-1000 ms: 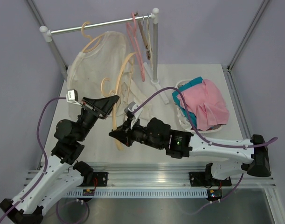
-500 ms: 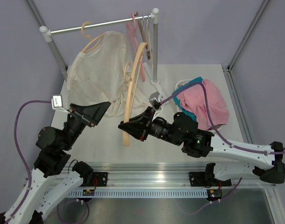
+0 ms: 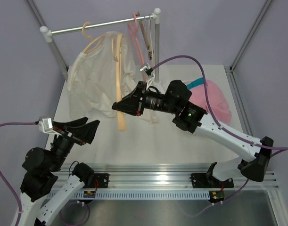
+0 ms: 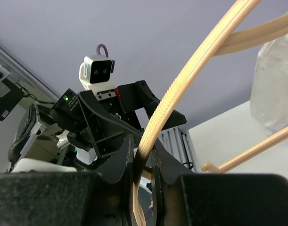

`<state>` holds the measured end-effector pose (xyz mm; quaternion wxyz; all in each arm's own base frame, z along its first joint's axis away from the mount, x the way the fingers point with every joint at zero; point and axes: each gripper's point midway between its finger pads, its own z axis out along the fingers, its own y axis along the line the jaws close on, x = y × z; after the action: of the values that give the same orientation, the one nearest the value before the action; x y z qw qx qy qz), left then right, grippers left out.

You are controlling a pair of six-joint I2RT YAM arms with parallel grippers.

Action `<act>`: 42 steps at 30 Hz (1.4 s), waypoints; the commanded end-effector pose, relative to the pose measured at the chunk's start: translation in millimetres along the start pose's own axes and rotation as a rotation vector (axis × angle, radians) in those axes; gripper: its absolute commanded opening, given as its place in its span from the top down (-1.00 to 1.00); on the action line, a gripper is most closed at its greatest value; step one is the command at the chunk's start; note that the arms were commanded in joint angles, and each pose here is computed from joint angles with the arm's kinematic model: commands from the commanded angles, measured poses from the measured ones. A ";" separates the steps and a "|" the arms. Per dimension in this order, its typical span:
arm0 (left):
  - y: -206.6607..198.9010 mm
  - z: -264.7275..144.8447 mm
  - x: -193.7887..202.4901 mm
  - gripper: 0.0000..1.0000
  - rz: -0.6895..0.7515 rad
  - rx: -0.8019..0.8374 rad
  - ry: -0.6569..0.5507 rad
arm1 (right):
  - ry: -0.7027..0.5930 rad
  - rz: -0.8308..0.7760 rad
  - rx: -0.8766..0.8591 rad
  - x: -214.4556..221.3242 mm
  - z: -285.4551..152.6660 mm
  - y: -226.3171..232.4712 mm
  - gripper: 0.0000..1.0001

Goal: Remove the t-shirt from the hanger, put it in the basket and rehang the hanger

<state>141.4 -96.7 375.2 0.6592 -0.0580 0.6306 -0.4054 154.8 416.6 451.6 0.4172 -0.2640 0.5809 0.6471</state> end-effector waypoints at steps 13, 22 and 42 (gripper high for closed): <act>62.1 -5.0 50.7 -0.98 0.243 -0.140 0.106 | -0.007 0.085 0.004 -48.8 38.2 -92.5 1.00; 74.8 -7.8 54.7 -0.98 0.271 -0.173 0.090 | -0.025 0.019 0.146 -81.9 61.1 -158.7 1.00; 73.3 -6.2 61.7 -0.98 0.257 -0.158 0.114 | -0.040 0.113 0.205 -74.2 67.1 -255.7 1.00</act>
<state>160.8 -83.6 273.7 0.6482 -0.0039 0.7132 -0.2667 413.5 463.1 384.0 0.4096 -0.1783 0.6580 0.6062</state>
